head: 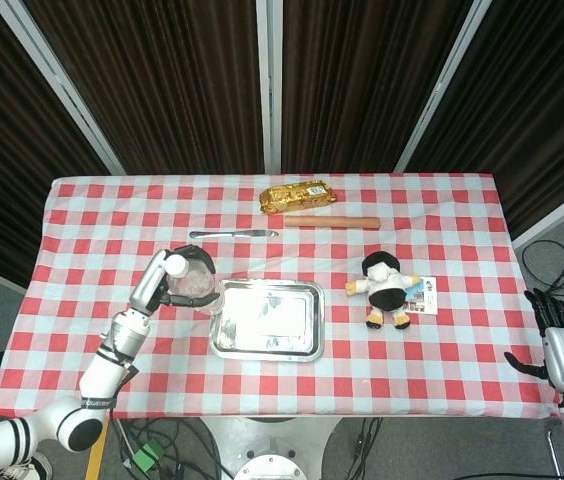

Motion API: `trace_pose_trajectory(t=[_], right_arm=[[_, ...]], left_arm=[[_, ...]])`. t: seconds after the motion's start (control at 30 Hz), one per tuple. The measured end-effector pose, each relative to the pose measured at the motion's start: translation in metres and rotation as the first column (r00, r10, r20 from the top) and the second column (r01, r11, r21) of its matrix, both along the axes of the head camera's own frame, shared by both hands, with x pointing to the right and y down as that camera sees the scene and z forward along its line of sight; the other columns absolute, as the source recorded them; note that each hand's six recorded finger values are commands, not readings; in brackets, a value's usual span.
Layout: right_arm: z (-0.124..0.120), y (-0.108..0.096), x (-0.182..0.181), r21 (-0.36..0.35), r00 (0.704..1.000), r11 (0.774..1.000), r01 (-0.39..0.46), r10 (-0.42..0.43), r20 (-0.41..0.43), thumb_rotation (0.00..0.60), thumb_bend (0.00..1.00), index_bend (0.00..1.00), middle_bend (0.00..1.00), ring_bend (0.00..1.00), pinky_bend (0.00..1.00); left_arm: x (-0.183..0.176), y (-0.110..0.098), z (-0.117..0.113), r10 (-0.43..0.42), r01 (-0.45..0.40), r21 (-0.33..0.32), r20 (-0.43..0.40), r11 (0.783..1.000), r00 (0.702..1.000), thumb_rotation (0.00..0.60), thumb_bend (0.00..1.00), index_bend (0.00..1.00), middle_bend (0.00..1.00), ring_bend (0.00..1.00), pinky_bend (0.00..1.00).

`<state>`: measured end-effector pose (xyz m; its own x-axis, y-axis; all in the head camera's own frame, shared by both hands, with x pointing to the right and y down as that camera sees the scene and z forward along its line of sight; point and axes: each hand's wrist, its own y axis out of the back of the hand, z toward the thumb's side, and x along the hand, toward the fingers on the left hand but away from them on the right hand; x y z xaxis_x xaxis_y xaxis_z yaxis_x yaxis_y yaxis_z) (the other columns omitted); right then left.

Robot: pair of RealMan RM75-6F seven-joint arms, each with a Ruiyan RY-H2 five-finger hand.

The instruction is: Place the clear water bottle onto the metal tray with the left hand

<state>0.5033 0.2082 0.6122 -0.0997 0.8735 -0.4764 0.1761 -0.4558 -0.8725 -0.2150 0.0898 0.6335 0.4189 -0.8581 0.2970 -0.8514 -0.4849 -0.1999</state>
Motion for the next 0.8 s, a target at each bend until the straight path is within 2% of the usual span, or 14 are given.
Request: trace_pose_trajectory(t=[0.27,0.43,0.8], right_arm=[[-0.003,-0.001,0.0,0.015,1.0,1.0,-0.004,0.004,0.003,0.6,0.1,0.06,0.03,0.0,0.0],[-0.002,-0.004,0.005,0.009,1.0,1.0,-0.025,0.025,0.006,0.6,0.1,0.06,0.03,0.0,0.0],[-0.001,-0.007,0.007,0.005,0.999,0.999,-0.039,0.039,0.004,0.6,0.1,0.06,0.03,0.0,0.0]], left_arm=[[0.04,0.006,0.019,0.037,-0.037,-0.008,-0.029,0.999,0.999,0.6,0.26,0.61,0.65,0.51,0.54],[0.065,0.018,0.04,0.033,-0.034,-0.014,-0.038,0.999,0.999,0.6,0.25,0.61,0.65,0.51,0.54],[0.07,0.04,0.081,0.028,-0.029,0.022,0.042,0.999,0.999,0.6,0.24,0.6,0.65,0.51,0.54]])
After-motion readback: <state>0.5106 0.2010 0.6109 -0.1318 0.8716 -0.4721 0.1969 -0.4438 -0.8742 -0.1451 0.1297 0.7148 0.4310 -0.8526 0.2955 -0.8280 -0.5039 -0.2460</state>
